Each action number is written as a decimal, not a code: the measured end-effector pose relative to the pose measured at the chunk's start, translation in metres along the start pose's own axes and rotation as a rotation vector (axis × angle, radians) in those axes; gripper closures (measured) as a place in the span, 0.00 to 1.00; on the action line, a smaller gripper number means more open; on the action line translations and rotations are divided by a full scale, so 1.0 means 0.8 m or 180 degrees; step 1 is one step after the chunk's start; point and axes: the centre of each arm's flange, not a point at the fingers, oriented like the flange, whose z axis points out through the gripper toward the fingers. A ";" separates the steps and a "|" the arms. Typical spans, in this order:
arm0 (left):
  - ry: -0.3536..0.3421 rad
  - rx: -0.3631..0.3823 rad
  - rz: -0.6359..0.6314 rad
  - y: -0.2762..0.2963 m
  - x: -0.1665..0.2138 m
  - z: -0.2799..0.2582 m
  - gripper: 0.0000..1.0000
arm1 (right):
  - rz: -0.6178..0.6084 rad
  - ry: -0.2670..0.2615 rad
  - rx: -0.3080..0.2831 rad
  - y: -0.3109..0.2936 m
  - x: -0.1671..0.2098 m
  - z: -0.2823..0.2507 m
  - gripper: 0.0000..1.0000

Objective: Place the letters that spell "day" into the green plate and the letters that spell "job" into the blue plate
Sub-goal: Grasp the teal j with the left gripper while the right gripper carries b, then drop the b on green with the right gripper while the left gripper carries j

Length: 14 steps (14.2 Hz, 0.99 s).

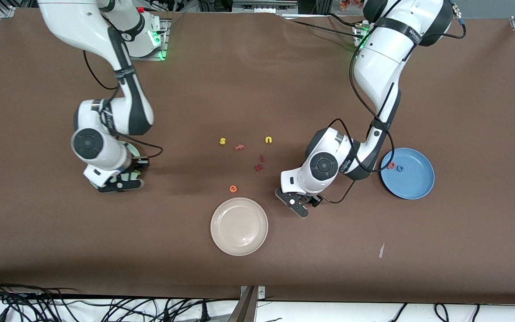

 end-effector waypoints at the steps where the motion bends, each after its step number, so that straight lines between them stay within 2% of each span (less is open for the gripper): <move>1: 0.0009 0.0009 -0.0006 -0.002 0.000 0.002 0.10 | -0.0023 -0.0020 0.0017 0.025 -0.015 0.010 0.73; 4: 0.0023 0.0015 -0.0016 -0.004 0.002 0.007 0.15 | -0.0016 -0.0073 0.0065 0.048 -0.037 0.022 0.69; 5: 0.0032 0.0016 -0.0023 -0.005 0.003 0.007 0.19 | -0.0014 -0.0068 0.0088 0.044 -0.038 0.021 0.62; 6: 0.0041 0.0018 -0.0043 -0.005 0.005 0.007 0.19 | -0.0023 -0.0051 0.0104 0.039 -0.037 0.018 0.53; 9: 0.0050 0.0019 -0.0096 -0.006 0.006 0.008 0.43 | -0.0047 0.0056 0.0168 0.034 -0.032 -0.024 0.25; 10: 0.0052 0.0019 -0.0125 -0.006 0.007 0.008 0.44 | -0.0049 0.0006 0.0224 0.036 -0.032 -0.051 0.13; 11: 0.0057 0.0021 -0.0135 -0.006 0.007 0.007 0.49 | -0.0056 -0.0105 0.0293 0.038 -0.035 -0.083 0.04; 12: 0.0056 0.0021 -0.0141 -0.006 0.007 0.008 0.49 | -0.0072 -0.0217 0.0355 0.039 -0.038 -0.113 0.00; 13: 0.0061 0.0027 -0.0147 -0.006 0.008 0.006 0.55 | -0.0094 -0.0300 0.0402 0.039 -0.040 -0.143 0.00; 14: 0.0065 0.0031 -0.0150 -0.007 0.008 0.006 0.65 | -0.0119 -0.0372 0.0439 0.038 -0.042 -0.172 0.00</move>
